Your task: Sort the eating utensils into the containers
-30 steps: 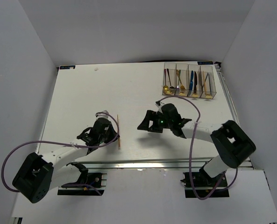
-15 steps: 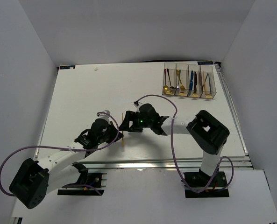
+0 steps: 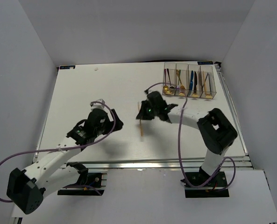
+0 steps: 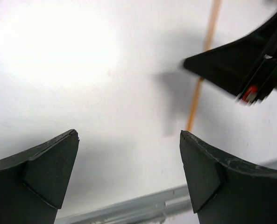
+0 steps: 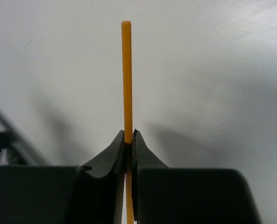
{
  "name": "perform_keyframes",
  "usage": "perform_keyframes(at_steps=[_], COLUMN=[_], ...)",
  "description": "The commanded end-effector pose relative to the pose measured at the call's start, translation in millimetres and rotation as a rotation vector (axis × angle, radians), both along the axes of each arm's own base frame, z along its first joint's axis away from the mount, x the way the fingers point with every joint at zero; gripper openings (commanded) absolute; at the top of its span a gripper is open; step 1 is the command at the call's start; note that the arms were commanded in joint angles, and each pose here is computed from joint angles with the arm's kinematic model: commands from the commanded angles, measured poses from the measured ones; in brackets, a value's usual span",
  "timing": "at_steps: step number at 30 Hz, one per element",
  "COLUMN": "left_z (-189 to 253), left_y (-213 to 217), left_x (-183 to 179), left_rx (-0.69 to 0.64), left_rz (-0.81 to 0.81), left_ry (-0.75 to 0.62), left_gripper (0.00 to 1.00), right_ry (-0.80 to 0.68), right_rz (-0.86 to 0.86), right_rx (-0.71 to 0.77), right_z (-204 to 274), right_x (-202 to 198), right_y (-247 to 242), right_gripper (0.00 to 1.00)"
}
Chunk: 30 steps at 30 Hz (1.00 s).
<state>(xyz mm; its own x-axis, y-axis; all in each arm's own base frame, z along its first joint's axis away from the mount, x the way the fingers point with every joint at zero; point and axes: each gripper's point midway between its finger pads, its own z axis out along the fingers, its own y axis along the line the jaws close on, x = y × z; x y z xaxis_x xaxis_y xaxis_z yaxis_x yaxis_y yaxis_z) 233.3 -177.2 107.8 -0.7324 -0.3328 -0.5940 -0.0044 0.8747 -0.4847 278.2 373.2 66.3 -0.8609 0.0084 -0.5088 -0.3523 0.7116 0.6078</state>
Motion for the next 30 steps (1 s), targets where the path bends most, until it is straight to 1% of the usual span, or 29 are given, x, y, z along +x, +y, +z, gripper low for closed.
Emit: perform_keyframes(at_steps=[1,2,3,4,5,6,7,8,9,10,12,13,14,15,16,17,19,20,22,23,24,28,29,30], left_z=[56,78,86,98,112,116,122,125,127,128,128,127,127,124,124,122,117,114,108,106,104,111,112,114], left_y=[67,74,83,89,92,96,100,104,106,105,98,98,98,102,104,105,103,101,97,96,94,91,91,91], left_x=[3,5,2,2,2,2,1,3,3,3,2,2,2,2,2,3,6,6,8,7,7,2,2,1], left_rx=[0.263,0.269,0.311,0.326,0.352,0.376,0.386,0.403,0.402,0.395,0.332,0.322,0.314,0.325,0.333,0.339,0.357,0.362,0.376,0.381,0.385,0.362,0.355,0.348], left_rz=[0.161,0.192,0.188,0.192,0.176,0.173,0.173,0.179,0.190,0.183,0.172,0.179,0.189,0.210,0.224,0.233,0.224,0.215,0.199,0.196,0.189,0.182,0.183,0.182], left_ry=[-0.116,-0.152,-0.171,-0.199,-0.231,-0.244,-0.273,-0.298,-0.309,-0.322,-0.352,-0.358,-0.361,-0.349,-0.343,-0.335,-0.314,-0.306,-0.281,-0.269,-0.263,-0.290,-0.296,-0.304], left_gripper=[0.98,0.98,0.98,0.98,0.98,0.98,0.98,0.98,0.98,0.98,0.98,0.98,0.98,0.98,0.98,0.98,0.98,0.98,0.98,0.98,0.98,0.98,0.98,0.98], right_ry=[-0.145,-0.136,-0.136,-0.125,-0.089,-0.100,-0.091,-0.079,-0.068,-0.112,-0.110,-0.147,-0.144,-0.141,-0.191,-0.180,-0.212,-0.262,-0.282,-0.283,-0.312,-0.354,-0.347,-0.365], right_rz=[-0.155,-0.217,-0.231,-0.261,-0.325,-0.372,-0.412,-0.482,-0.515,-0.556,-0.649,-0.692,-0.716,-0.715,-0.743,-0.712,-0.726,-0.725,-0.784,-0.786,-0.798,-0.820,-0.805,-0.808], right_rx=[-0.329,-0.382,-0.466,-0.510,-0.569,-0.651,-0.689,-0.720,-0.752,-0.751,-0.791,-0.774,-0.775,-0.779,-0.768,-0.809,-0.851,-0.859,-0.889,-0.885,-0.860,-0.880,-0.889,-0.888], right_z=[36,40,46,49,44,57,60,65,63,81,86,106,111,108,128,115,121,122,117,108,110,112,103,109], right_x=[67,87,97,107,122,135,143,155,164,181,199,214,219,229,244,254,270,286,295,300,310,330,334,338], right_y=[-101,-136,-162,-183,-218,-245,-264,-295,-311,-323,-359,-368,-384,-388,-395,-400,-409,-411,-425,-427,-427,-435,-436,-438], right_gripper=[0.00,0.00,0.00,0.00,0.00,0.00,0.00,0.00,0.00,0.00,0.00,0.00,0.00,0.00,0.00,0.00,0.00,0.00,0.00,0.00,0.00,0.00,0.00,0.00])
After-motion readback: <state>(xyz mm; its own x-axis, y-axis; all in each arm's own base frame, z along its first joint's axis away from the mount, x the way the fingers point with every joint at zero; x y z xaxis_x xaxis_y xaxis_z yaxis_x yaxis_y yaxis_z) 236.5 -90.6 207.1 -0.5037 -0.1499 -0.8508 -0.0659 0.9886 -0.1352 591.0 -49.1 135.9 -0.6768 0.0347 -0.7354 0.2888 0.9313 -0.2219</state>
